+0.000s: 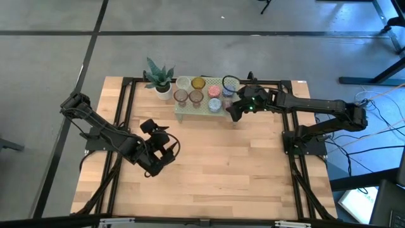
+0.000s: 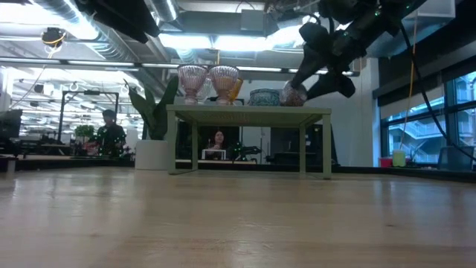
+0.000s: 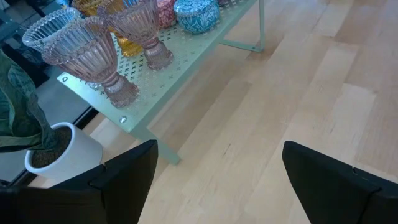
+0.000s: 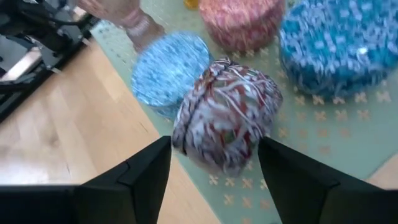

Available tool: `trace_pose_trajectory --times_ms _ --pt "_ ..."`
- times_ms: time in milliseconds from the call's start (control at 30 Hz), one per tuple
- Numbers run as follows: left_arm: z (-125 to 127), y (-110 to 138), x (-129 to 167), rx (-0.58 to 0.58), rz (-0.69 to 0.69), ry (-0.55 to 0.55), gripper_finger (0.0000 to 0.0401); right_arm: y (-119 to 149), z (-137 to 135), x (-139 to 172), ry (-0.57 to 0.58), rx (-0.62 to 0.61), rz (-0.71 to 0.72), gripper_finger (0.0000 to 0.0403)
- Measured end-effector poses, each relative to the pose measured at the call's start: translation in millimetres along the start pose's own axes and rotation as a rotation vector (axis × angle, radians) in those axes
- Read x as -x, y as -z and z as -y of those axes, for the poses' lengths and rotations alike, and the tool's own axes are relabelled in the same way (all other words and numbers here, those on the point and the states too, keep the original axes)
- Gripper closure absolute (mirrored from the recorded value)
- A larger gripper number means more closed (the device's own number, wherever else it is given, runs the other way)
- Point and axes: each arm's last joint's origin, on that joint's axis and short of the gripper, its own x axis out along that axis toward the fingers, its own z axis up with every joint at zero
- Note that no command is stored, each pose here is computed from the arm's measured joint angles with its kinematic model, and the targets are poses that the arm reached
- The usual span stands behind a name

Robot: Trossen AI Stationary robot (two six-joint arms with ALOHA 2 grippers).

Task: Pick & Place candle stick holders
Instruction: Put the red scented candle on the shelf

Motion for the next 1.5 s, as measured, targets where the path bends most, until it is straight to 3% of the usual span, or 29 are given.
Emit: trace_pose_trajectory --times_ms 333,700,967,1200,1333,1500 --pt "0.1 0.1 0.0 -0.001 -0.004 0.004 0.0059 6.9 4.9 0.9 0.067 -0.023 -0.069 0.0157" --pt "0.2 0.1 0.0 0.0 -0.006 0.005 0.0059 5.7 4.7 0.8 0.075 0.005 -0.052 0.0157" --pt "0.2 0.1 0.0 0.0 -0.005 0.005 0.0059 9.2 -0.7 1.7 -0.105 -0.021 -0.164 0.0157" --pt "0.2 0.1 0.0 0.0 -0.005 0.005 0.0059 6.0 -3.6 16.3 -0.168 0.028 -0.13 0.016" --pt "0.4 -0.1 0.0 0.002 -0.003 0.006 0.0059 2.5 -4.0 25.3 -0.159 0.084 -0.067 0.0195" --pt "0.2 -0.3 -0.3 0.003 -0.003 0.004 0.0059 -6.4 -0.9 25.5 -0.01 0.138 0.086 0.0293"
